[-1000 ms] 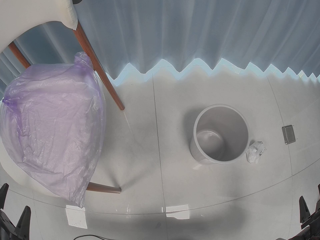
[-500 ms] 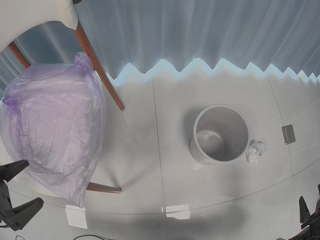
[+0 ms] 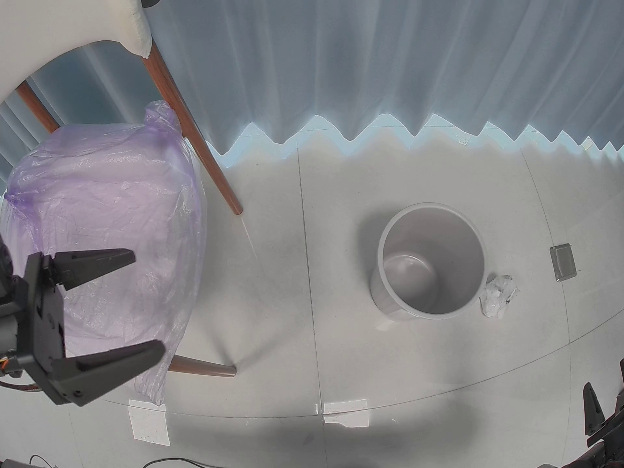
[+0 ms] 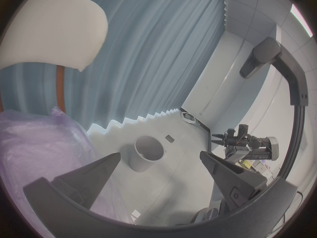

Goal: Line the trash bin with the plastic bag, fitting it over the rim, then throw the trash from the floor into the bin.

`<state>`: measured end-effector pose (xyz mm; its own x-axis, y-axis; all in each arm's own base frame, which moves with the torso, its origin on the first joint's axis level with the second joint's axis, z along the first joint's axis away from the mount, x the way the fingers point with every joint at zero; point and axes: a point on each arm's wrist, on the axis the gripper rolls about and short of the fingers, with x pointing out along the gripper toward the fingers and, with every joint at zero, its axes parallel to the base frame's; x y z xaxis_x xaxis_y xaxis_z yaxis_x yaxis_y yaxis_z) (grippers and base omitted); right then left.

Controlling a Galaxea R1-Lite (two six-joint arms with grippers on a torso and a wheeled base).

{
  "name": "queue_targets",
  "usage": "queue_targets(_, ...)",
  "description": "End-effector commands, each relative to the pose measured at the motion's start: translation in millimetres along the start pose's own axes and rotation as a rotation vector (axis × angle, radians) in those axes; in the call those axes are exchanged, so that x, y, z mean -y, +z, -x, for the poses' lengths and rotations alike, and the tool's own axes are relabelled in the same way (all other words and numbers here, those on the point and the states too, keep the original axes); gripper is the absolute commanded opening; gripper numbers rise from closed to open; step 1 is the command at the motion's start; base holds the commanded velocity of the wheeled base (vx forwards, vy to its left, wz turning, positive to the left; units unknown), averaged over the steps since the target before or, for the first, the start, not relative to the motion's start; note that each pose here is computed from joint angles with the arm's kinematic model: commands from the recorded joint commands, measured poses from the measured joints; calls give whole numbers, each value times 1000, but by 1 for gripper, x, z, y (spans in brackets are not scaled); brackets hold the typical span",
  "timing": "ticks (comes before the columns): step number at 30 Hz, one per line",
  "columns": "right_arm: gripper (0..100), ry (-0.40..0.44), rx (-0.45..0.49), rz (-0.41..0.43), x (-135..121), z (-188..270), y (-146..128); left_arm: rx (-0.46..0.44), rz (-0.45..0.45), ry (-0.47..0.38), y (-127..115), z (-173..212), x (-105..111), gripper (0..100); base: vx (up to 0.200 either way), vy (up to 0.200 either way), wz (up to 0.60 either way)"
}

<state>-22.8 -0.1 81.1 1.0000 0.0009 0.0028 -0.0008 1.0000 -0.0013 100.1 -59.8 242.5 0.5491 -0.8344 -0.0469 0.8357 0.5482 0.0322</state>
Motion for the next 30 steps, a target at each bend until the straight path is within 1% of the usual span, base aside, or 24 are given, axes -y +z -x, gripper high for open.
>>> queue_targets(1, 100, 1, -3, 0, 0, 0, -5, -77, -13, -32, -4, -32, -8, 100, 0, 0, 0)
queue_targets(3, 100, 1, -1, 0, 0, 0, -5, -93, -18, -9, -3, -40, -7, 100, 0, 0, 0)
queue_targets(4, 100, 1, -1, 0, 0, 0, -5, -113, -20, 34, -2, -53, -7, 100, 0, 0, 0)
queue_targets(5, 100, 1, -1, 0, 0, 0, -5, -121, -22, 58, -1, -60, -5, 100, 0, 0, 0)
queue_targets(6, 100, 1, -1, 0, 0, 0, -5, -121, -22, 58, -1, -60, -5, 100, 0, 0, 0)
queue_targets(7, 100, 1, -1, 0, 0, 0, -5, -139, -30, 99, 4, -74, 0, 100, 0, 0, 0)
queue_targets(8, 100, 1, -1, 0, 0, 0, -5, -139, -30, 99, 4, -74, 0, 100, 0, 0, 0)
queue_targets(9, 100, 1, -1, 2, 0, 0, -5, -180, -39, 156, 3, -91, 5, 100, 0, 0, 0)
queue_targets(10, 100, 1, -1, 0, 0, 0, -5, -207, -47, 186, 0, -98, 8, 100, 0, 0, 0)
queue_targets(11, 100, 1, -1, 0, 0, 0, -5, -214, -49, 197, -1, -100, 8, 100, 0, 0, 0)
queue_targets(12, 100, 1, -1, 2, 0, 0, -5, -235, -70, 261, -1, -111, 11, 100, 0, 0, 0)
queue_targets(13, 100, 1, -3, 0, 0, 0, -5, -246, -78, 302, -1, -119, 12, 100, 0, 0, 0)
queue_targets(14, 100, 1, -1, 0, 0, 0, -5, -254, -83, 319, -1, -123, 13, 100, 0, 0, 0)
queue_targets(16, 100, 1, -1, 0, 0, 0, -5, -276, -104, 395, -3, -136, 15, 100, 0, 0, 0)
queue_targets(17, 100, 1, -1, 0, 0, 0, -5, -276, -104, 395, -3, -136, 15, 100, 0, 0, 0)
queue_targets(18, 100, 1, -1, 0, 0, 0, -5, -284, -120, 471, -2, -142, 14, 100, 0, 0, 0)
queue_targets(20, 100, 1, -1, 0, 0, 0, -5, -307, -163, 549, -2, -146, 10, 100, 0, 0, 0)
queue_targets(22, 100, 1, -1, 0, 0, 0, -5, -325, -210, 603, -1, -146, 5, 100, 0, 0, 0)
queue_targets(23, 100, 1, -1, 0, 0, 0, -5, -347, -247, 658, -2, -144, -3, 100, 0, 0, 0)
queue_targets(25, 100, 1, -1, 0, 0, 0, -5, -386, -308, 723, -2, -142, -13, 100, 0, 0, 0)
queue_targets(26, 100, 1, -1, 0, 0, 0, -5, -394, -324, 734, -2, -141, -15, 100, 0, 0, 0)
queue_targets(27, 100, 1, -1, 0, 0, 0, -5, -422, -376, 757, -2, -141, -18, 100, 0, 0, 0)
queue_targets(30, 100, 1, -1, 0, 0, 0, -5, -445, -416, 788, -2, -143, -20, 100, 0, 0, 0)
